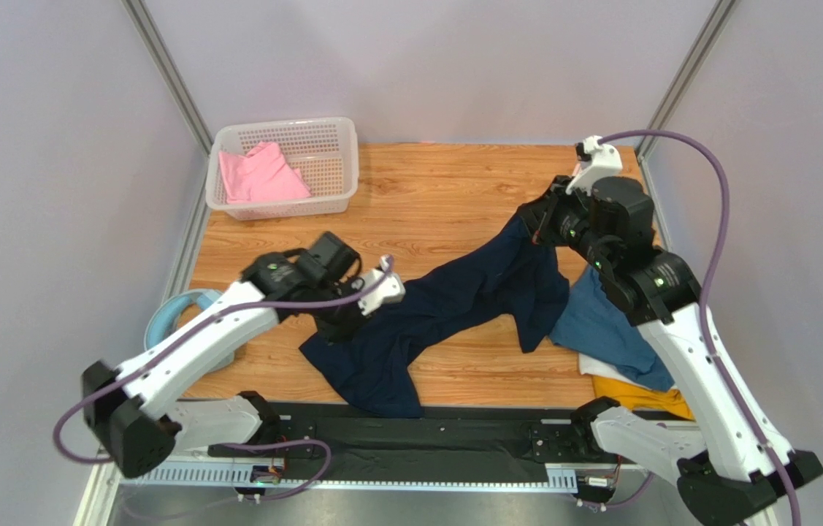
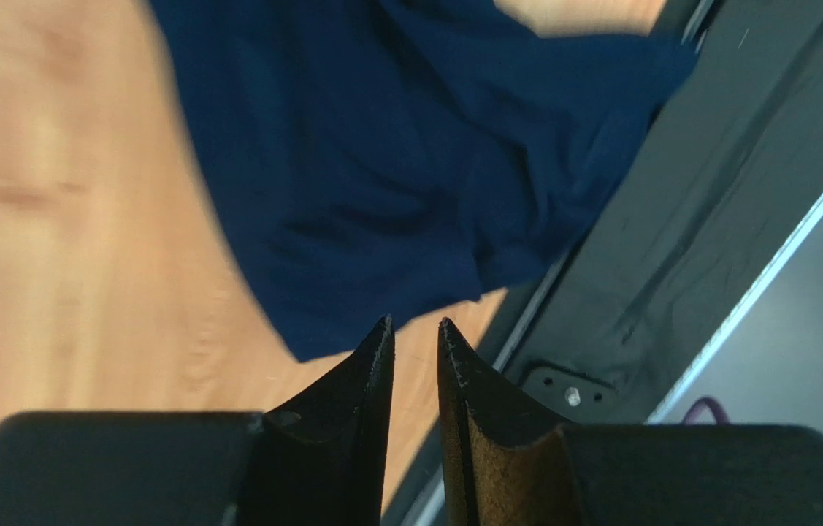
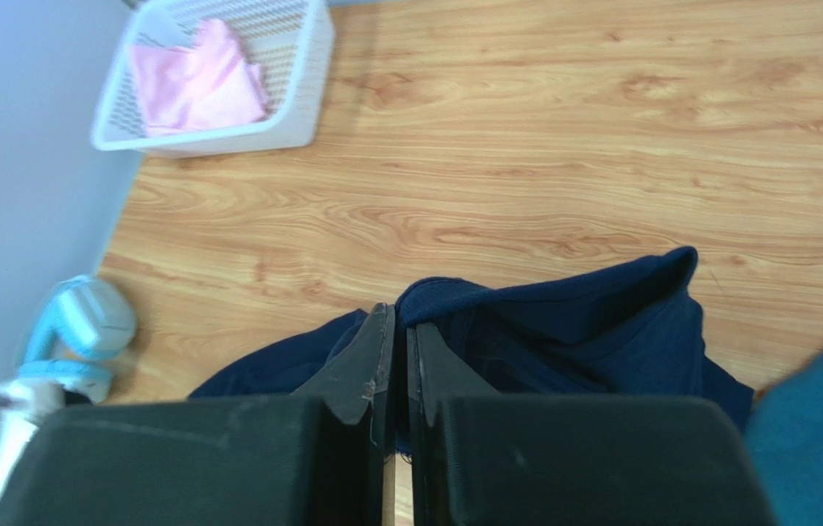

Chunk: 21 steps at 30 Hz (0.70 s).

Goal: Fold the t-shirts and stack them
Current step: Flatten out the tshirt

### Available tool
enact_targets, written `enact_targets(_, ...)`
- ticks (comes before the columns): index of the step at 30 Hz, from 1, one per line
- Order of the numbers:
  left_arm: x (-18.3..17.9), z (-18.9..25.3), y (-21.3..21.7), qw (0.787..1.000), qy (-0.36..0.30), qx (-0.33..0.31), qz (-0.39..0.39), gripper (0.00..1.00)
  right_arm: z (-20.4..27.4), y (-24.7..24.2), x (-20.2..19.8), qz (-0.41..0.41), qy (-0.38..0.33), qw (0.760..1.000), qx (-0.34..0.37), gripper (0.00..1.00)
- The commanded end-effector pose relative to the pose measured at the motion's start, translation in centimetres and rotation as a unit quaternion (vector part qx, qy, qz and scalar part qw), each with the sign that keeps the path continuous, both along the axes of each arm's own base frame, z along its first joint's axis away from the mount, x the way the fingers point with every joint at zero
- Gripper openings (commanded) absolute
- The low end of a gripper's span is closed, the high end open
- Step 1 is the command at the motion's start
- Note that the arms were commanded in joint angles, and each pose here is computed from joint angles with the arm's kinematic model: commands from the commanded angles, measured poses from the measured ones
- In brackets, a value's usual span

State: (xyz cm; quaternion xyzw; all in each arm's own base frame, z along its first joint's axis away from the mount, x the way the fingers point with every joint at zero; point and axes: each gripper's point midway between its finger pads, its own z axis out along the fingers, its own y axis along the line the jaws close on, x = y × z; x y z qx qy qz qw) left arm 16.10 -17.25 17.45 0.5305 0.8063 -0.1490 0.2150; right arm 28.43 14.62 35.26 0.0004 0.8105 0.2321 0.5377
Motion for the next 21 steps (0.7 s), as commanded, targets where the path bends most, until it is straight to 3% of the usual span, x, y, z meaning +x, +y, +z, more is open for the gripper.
enact_targets(1,-0.5,-4.1,-0.3,0.998,0.029,0.043,-0.028,0.27,-2.5,-0.6,5.3,-0.050,0.013,0.998,-0.039,0.00)
enact_targets(8,-0.5,-7.2,1.3,0.994,0.032,0.097,-0.032,0.29,-8.9,-0.5,9.7,-0.060,0.082,0.994,-0.041,0.00)
enact_targets(12,-1.1,-7.2,1.0,0.994,0.024,0.097,-0.052,0.47,-10.7,-0.8,11.1,-0.067,0.099,0.992,-0.039,0.00)
enact_targets(21,-2.1,-10.6,0.8,0.982,0.006,0.158,-0.105,0.48,-14.7,-1.5,15.6,-0.080,0.151,0.985,-0.023,0.00)
